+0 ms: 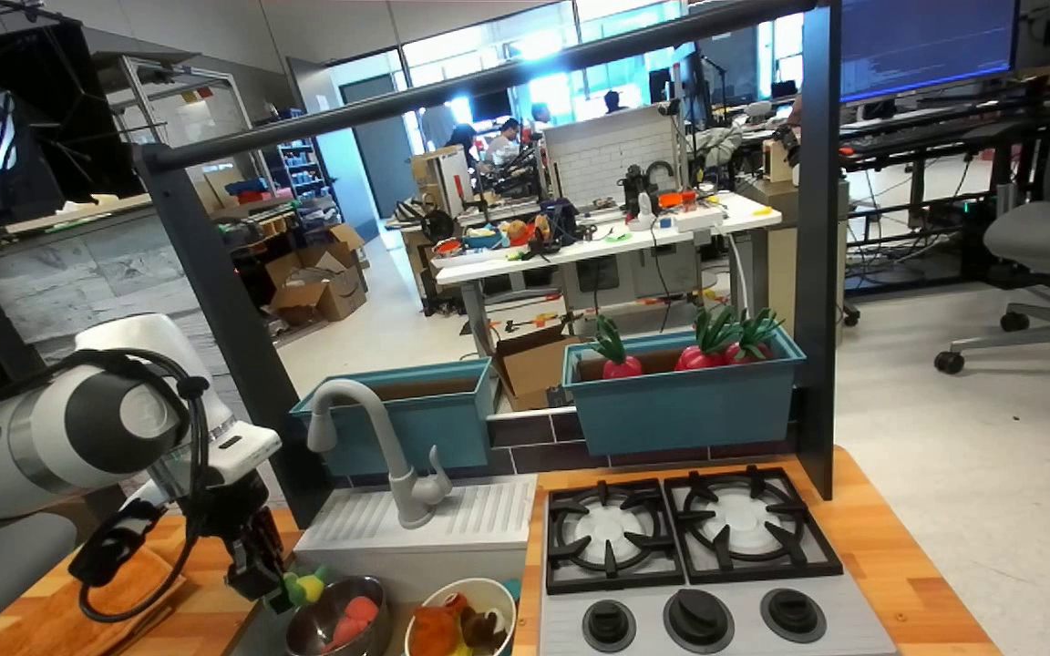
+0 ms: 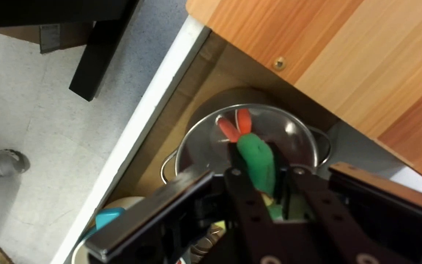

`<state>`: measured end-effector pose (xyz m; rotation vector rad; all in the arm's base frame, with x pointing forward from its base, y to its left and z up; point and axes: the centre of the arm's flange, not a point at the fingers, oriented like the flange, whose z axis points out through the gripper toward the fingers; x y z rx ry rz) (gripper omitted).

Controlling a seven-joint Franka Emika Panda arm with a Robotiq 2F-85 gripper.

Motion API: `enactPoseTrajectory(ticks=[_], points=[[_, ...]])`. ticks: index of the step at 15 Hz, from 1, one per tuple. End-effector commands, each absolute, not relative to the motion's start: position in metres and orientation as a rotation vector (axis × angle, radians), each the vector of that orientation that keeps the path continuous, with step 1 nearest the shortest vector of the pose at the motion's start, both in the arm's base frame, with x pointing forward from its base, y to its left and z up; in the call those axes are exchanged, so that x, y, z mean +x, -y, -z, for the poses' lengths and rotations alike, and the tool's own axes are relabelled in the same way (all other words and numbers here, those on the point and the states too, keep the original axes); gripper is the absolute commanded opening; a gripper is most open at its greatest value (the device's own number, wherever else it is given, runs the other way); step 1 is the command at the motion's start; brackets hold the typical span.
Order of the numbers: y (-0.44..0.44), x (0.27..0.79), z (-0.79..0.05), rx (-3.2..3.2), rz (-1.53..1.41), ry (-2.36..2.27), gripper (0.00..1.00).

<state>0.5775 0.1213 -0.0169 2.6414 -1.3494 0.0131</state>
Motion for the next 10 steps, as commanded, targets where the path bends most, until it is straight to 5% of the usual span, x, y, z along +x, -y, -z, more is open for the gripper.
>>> enactPoseTrajectory(ticks=[1,4,5,10], points=[[-0.128,0.579,0.029,2.551,-0.015,1.431,0.05],[-0.132,0.57,0.037,2.514,-0.03,1.482,0.05],[-0.134,0.566,0.04,2.509,-0.055,1.509,0.44],[-0.146,0.546,0.034,2.489,-0.241,1.632,0.75]])
